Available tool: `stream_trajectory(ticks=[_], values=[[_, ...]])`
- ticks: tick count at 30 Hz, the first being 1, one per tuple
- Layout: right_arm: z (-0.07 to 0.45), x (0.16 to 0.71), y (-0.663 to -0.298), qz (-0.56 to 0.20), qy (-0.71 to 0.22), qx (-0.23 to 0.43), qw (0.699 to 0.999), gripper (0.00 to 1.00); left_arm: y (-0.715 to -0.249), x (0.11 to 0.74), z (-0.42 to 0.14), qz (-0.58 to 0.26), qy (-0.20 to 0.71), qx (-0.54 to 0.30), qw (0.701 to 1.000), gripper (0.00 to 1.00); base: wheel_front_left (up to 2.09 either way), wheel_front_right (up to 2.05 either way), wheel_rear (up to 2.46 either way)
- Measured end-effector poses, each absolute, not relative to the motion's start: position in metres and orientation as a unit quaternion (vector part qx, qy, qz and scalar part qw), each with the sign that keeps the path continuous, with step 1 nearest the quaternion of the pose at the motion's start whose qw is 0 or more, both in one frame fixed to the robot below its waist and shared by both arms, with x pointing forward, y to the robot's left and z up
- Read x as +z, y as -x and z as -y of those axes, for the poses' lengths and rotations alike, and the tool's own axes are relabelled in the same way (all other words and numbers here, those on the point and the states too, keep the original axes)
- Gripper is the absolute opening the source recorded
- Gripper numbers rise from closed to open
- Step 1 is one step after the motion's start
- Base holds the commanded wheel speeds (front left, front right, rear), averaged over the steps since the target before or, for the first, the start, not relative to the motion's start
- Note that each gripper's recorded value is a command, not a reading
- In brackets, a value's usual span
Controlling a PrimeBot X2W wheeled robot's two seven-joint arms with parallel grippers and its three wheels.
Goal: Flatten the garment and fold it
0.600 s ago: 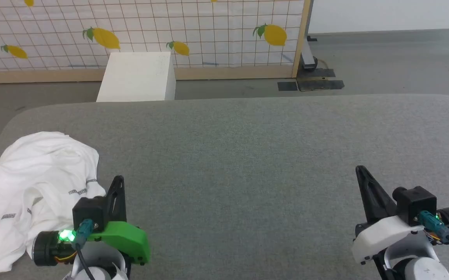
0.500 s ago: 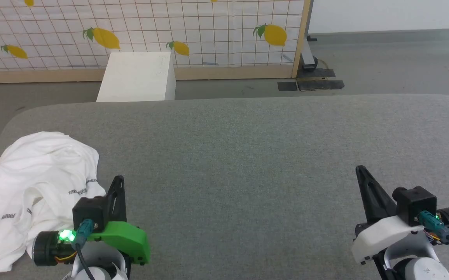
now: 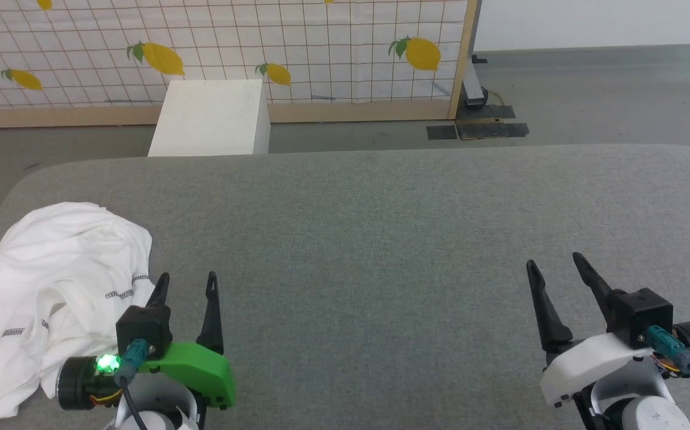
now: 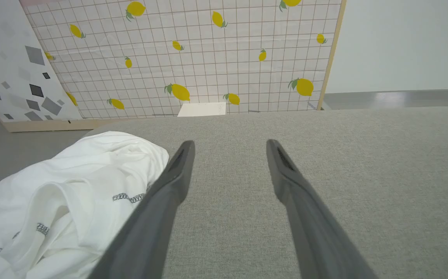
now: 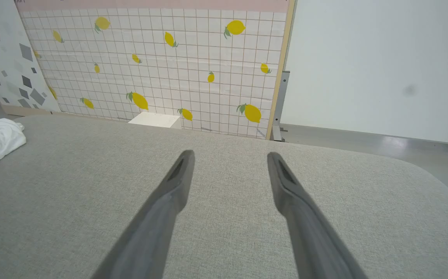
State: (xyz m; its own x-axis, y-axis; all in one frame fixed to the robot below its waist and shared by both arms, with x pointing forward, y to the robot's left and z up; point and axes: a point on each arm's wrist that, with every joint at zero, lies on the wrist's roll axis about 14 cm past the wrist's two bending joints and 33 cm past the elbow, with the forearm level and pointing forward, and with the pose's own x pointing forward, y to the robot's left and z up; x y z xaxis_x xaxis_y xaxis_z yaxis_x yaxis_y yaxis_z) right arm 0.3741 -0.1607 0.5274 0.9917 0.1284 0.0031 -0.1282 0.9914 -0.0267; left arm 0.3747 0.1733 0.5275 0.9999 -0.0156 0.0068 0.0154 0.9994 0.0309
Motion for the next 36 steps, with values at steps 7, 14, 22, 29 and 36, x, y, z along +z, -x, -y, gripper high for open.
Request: stream_trajectory(ticks=[7,14,22,29,36], values=[[0.161,0.525,-0.374,0.003,0.004,0.063,0.998,1.0,-0.374,0.527,-0.172,0.006,-0.011,-0.01,1.0,1.0,0.0,0.0,0.0],[0.159,0.521,-0.373,0.002,-0.006,0.067,0.998,1.0,-0.372,0.526,-0.176,0.01,-0.009,-0.001,1.0,1.0,0.0,0.0,0.0],[0.152,0.517,-0.375,0.0,-0.015,0.077,0.997,1.0,-0.367,0.526,-0.186,0.014,-0.004,0.014,1.0,1.0,0.0,0.0,0.0],[0.142,0.515,-0.379,0.0,-0.022,0.091,0.996,1.0,-0.359,0.522,-0.198,0.013,-0.001,0.036,0.999,1.0,0.0,0.0,0.0],[0.128,0.511,-0.382,-0.002,-0.029,0.111,0.993,1.0,-0.347,0.521,-0.213,0.014,0.001,0.06,0.998,1.0,0.0,0.0,0.0]])
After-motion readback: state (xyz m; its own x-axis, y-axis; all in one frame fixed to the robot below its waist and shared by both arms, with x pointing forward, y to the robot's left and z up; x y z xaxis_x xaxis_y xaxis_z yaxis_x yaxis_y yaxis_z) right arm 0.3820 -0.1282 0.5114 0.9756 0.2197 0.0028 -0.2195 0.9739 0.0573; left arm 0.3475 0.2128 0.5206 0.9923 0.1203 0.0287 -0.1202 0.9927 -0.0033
